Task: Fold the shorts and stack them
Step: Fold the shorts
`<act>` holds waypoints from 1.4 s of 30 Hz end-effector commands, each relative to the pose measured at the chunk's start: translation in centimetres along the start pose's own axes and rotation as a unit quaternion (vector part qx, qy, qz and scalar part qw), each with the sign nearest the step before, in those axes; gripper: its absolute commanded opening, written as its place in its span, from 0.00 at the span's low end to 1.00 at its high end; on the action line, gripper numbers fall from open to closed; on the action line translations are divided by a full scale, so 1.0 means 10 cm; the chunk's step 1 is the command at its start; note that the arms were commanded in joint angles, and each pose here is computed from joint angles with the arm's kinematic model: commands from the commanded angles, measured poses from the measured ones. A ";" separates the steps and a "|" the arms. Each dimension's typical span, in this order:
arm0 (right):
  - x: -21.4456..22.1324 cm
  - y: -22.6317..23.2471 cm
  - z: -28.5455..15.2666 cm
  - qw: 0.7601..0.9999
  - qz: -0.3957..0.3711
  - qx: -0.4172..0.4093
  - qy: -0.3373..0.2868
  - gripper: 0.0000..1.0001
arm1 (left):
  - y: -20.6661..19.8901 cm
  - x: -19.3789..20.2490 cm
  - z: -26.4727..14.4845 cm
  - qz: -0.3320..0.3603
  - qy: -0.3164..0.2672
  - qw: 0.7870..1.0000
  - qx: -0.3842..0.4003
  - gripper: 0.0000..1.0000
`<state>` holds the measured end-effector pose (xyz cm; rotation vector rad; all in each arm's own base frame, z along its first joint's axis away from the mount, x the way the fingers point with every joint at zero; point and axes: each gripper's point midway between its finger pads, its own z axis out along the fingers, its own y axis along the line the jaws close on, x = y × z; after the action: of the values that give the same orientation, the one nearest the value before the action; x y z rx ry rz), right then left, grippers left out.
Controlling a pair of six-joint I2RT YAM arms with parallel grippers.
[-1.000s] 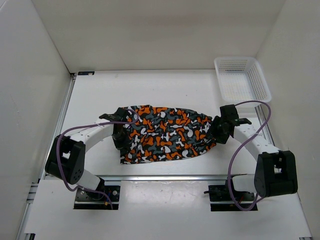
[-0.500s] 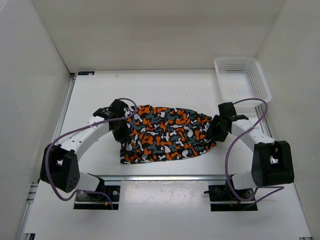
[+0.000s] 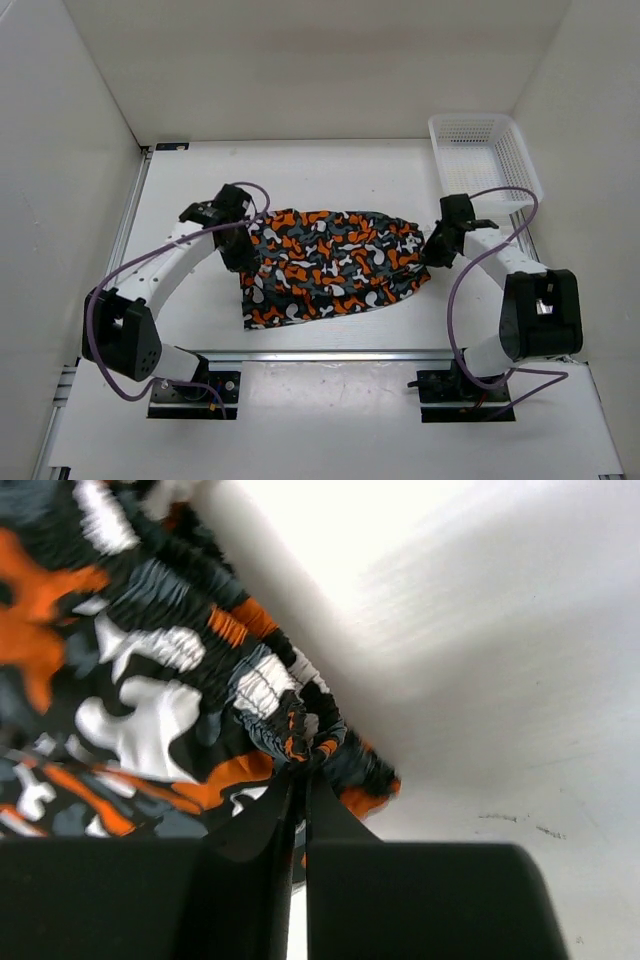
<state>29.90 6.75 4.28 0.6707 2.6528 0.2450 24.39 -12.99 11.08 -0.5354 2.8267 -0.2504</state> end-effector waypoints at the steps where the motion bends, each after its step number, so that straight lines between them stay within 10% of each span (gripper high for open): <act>1: -0.52 0.35 -0.50 0.995 -0.008 -0.051 -0.080 0.00 | -0.08 -0.43 -0.38 0.002 -0.062 0.998 0.020 0.10; 8: -0.69 0.50 -1.10 0.987 -0.021 -0.091 -0.130 0.00 | 0.00 -0.74 -0.86 -0.015 -0.118 0.992 0.031 0.10; 17: 0.15 -0.11 -0.52 0.998 0.000 -0.033 -0.047 0.00 | 0.35 0.09 -0.17 -0.050 -0.019 0.998 0.037 0.15; 21: 0.32 -0.26 -0.35 1.000 0.001 -0.011 -0.023 0.35 | 0.40 0.29 0.11 -0.043 0.016 0.999 0.026 0.73; 22: 0.32 -0.26 -0.35 1.000 0.001 -0.011 -0.023 0.56 | 0.40 0.29 0.11 -0.043 0.016 0.999 0.026 0.80; 25: 0.18 -0.24 -0.42 0.999 0.001 -0.003 -0.044 0.78 | 0.32 0.22 0.00 -0.032 0.002 0.999 0.040 0.93; 42: 0.22 -0.26 -0.15 0.997 0.067 -0.028 0.021 0.81 | -0.07 -0.67 0.27 -0.014 -0.033 0.999 -0.013 0.77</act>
<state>26.50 4.81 4.00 0.8197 2.6541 0.2949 29.73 -11.32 9.10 -0.6163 2.8136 -0.2002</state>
